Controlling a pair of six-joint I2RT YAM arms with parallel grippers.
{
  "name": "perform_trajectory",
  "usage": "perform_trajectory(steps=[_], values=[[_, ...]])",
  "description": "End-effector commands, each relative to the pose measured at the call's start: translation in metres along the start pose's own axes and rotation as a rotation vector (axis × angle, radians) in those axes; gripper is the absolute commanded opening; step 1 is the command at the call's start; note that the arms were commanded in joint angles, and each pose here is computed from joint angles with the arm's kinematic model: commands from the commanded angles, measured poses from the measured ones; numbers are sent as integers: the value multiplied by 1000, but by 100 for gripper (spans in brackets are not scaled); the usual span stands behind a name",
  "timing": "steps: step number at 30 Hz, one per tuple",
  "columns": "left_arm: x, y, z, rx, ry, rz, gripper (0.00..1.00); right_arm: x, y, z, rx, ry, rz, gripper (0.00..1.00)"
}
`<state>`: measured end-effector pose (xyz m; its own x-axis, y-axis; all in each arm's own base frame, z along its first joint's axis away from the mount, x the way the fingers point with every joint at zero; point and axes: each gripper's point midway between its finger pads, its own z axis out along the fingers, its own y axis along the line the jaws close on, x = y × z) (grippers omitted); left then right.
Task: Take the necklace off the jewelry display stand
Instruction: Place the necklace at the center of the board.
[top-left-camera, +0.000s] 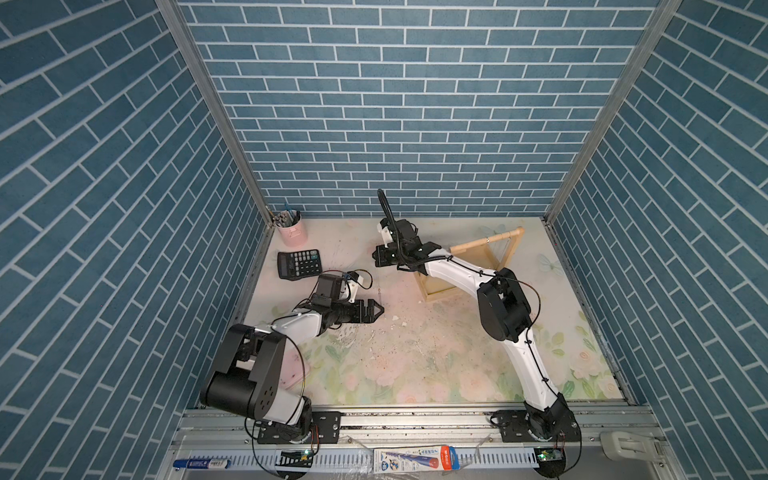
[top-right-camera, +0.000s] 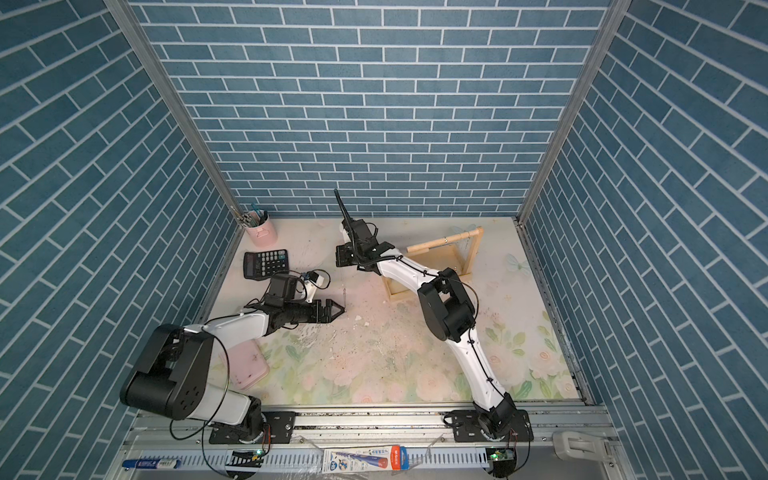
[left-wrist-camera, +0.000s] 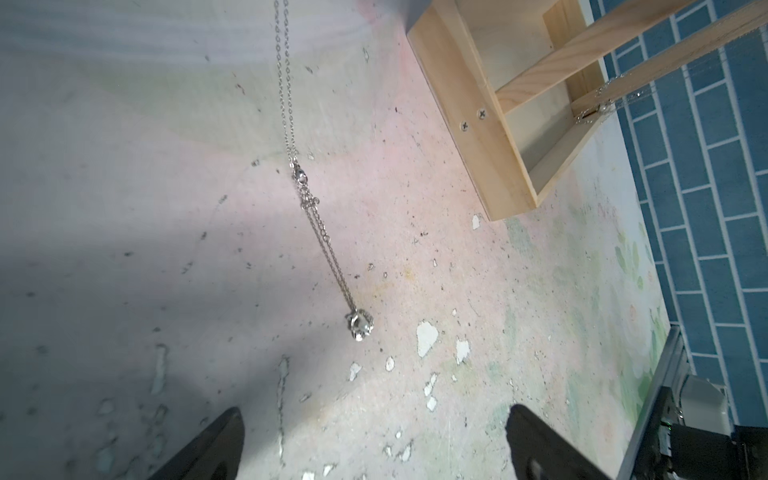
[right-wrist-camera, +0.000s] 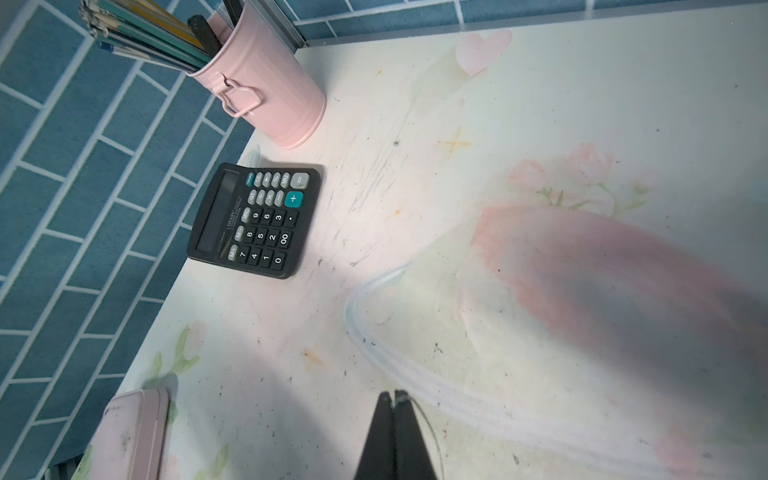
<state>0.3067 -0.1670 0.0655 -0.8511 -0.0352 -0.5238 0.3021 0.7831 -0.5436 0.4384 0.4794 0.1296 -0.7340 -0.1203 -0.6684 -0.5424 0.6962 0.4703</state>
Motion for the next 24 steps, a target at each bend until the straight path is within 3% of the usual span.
perform_trajectory(steps=[1, 12, 24], values=[[-7, 12, -17, -110, -67, 5, 100, 3, -9, 8, 24, 15, 31, 0], [-47, 21, -71, -296, -335, 20, 100, 8, -14, 20, 32, 29, 38, 0], [-66, 17, -69, -285, -363, 18, 99, 5, -19, 31, 46, 35, 26, 0]])
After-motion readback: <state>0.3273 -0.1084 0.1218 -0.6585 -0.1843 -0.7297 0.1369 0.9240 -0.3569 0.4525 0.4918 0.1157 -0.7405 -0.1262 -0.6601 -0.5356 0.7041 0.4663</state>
